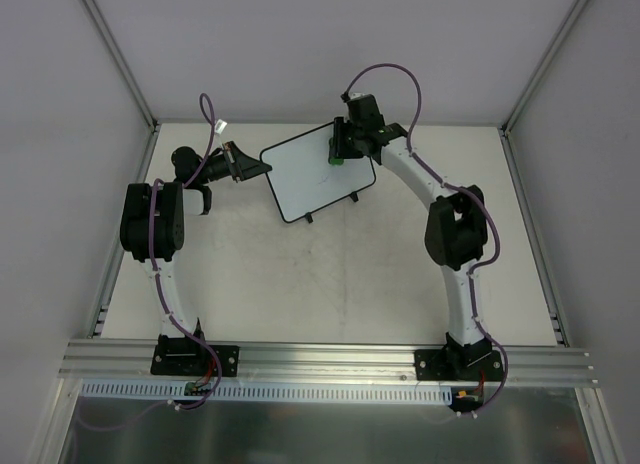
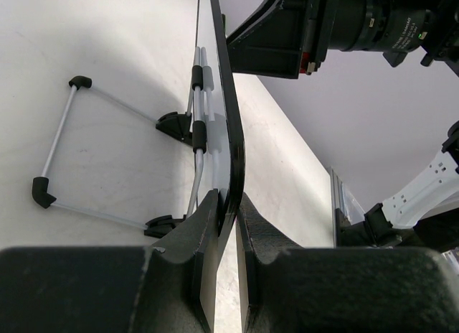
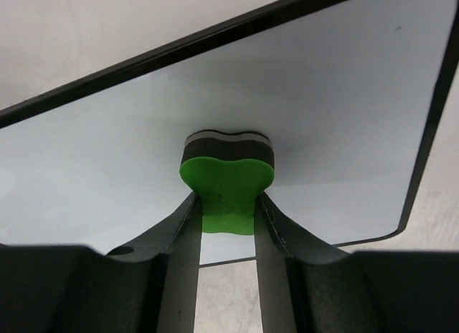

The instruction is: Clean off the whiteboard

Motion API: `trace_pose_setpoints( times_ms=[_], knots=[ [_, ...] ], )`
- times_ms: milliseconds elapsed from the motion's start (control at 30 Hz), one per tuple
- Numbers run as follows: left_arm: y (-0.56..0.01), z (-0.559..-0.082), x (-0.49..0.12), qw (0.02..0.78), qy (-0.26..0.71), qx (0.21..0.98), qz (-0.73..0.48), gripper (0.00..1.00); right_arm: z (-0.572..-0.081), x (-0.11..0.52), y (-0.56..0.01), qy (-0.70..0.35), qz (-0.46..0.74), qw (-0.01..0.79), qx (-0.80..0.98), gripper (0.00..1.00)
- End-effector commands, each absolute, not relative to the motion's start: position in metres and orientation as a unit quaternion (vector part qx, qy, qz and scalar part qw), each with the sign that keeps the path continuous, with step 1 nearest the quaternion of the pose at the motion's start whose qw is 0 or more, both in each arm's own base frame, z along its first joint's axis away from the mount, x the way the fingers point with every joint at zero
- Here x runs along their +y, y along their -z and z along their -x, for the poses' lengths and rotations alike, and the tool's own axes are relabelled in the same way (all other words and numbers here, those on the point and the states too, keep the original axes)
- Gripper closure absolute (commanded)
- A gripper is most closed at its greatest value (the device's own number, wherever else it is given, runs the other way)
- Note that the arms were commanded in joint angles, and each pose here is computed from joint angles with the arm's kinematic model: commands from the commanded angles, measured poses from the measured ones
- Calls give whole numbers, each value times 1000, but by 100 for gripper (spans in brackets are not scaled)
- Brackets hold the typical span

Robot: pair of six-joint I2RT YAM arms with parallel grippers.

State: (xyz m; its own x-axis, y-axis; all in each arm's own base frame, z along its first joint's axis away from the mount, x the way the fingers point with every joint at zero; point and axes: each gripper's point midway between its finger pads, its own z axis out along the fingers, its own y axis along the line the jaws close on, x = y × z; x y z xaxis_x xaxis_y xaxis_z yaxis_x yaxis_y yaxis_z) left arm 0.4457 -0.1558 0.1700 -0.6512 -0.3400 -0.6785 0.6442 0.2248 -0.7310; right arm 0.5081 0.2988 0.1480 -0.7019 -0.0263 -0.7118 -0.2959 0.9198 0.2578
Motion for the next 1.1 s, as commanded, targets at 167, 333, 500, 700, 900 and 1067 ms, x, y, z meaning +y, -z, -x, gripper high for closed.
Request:
trace_pose_setpoints(
  times_ms=[167,333,500,700,900,1067],
  knots=[
    [-221,-416,-163,492,579,587,-280,100,-523,279,-147,-140,96,402,900,100],
    [-219,-417,-163,490,580,588,-278,100,-504,292,-129,-133,117,385,906,100],
    [-219,-417,-163,491,580,587,-278,100,-473,313,-105,-130,140,378,906,100],
    [-219,-418,-163,491,580,588,-278,100,-442,353,-96,-146,165,384,896,100],
    [-219,-417,-163,490,580,588,-278,100,-423,387,-95,-168,195,379,889,100],
    [-219,-417,-163,490,580,588,-278,100,-424,385,-100,-156,191,389,887,100]
  ],
)
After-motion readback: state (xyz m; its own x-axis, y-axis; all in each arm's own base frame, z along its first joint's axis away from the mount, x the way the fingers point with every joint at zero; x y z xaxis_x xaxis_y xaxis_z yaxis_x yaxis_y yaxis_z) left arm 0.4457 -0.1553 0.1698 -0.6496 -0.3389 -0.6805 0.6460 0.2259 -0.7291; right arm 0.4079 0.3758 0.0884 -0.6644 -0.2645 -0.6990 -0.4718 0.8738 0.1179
